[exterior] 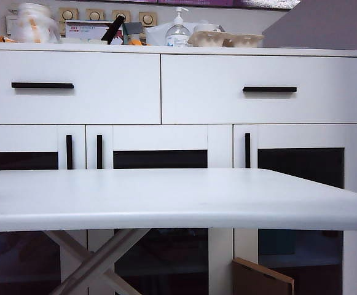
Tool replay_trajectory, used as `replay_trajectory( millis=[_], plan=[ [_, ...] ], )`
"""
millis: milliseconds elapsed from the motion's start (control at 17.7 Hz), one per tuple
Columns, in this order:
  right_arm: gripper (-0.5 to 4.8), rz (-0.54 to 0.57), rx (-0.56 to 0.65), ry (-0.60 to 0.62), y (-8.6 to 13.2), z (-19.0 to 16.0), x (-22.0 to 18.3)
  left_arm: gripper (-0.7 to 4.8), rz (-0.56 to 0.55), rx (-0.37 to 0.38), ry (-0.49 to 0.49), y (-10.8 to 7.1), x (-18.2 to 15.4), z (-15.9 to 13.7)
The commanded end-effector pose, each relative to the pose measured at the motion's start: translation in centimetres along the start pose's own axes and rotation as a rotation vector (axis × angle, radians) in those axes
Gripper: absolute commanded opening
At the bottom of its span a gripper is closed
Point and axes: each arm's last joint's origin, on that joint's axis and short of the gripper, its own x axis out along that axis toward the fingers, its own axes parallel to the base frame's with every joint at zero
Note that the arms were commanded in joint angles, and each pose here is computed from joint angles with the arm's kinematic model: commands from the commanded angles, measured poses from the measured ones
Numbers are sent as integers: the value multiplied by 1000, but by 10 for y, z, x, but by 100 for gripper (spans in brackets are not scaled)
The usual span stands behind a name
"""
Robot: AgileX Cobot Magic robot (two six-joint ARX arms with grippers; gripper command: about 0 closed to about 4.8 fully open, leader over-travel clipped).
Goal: Pick up a can of beer from the white table, open the left drawer, place the beer inside the drawer, and finally close the drawer.
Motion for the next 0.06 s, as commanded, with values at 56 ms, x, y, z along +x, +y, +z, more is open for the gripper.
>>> replay_trajectory(
  millis=[56],
  plan=[
    [-5, -1, 6, -9, 0, 0, 0, -5, -2, 0, -8, 0, 0, 1]
  ],
)
